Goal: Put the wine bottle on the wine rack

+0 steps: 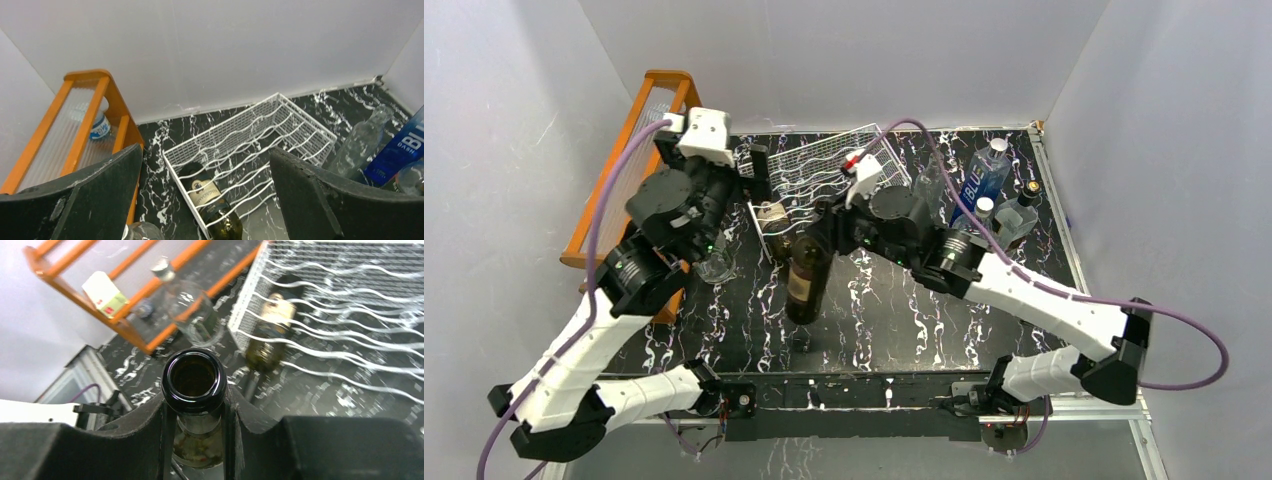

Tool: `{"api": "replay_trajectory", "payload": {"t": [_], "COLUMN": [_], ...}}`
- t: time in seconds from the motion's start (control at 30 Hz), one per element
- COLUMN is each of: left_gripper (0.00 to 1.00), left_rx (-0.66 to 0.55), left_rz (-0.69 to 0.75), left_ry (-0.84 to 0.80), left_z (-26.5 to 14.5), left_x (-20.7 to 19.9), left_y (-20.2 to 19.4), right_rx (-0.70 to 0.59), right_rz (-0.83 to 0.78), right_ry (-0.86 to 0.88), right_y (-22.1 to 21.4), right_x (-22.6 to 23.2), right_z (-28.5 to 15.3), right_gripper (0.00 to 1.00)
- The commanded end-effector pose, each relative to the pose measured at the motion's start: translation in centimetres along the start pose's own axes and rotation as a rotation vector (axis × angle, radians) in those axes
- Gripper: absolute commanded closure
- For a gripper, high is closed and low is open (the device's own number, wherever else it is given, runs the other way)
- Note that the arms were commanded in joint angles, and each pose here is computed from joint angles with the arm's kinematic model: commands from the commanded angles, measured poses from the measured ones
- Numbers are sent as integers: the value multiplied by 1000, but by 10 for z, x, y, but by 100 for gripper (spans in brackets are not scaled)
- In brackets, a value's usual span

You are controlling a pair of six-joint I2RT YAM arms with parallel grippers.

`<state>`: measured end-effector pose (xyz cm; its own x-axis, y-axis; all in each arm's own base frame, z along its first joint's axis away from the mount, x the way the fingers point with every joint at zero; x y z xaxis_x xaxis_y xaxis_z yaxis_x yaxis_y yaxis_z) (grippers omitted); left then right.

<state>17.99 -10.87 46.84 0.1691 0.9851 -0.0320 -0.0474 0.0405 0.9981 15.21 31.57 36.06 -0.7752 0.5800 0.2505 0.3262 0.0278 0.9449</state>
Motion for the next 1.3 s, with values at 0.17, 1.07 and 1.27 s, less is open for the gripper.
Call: {"api": "replay_trajectory", "payload": {"t": [0.17, 1.07, 1.27], "left_gripper": [2, 2, 2], "left_rx": [232, 448, 458], "left_rz": [-4, -219, -241], "left_ry": [-178, -1077, -1079], "left_z": [25, -15, -4], "left_x": [-42, -101, -110], "left_y": [-67, -240, -252], "right_rx": [-125, -194, -223], "right_rz": [67, 216, 239], "right_ry": [-257, -429, -402], "right_y": [18, 6, 4], "right_x": [-42, -62, -61], "right_z": [-62, -81, -86], "right_gripper": [99, 100, 100]}}
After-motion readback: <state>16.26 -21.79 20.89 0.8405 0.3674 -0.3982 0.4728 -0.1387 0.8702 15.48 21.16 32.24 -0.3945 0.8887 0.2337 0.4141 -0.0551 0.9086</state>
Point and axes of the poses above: each gripper's point midway between its finger pads, its own z axis out along the fingers, its own x axis along the line the jaws close on, y = z × x, the point moved 9 cm from there along -z, back along the fingers, and after that the axes turned 6 degrees about -z, right-handed, at the moved point
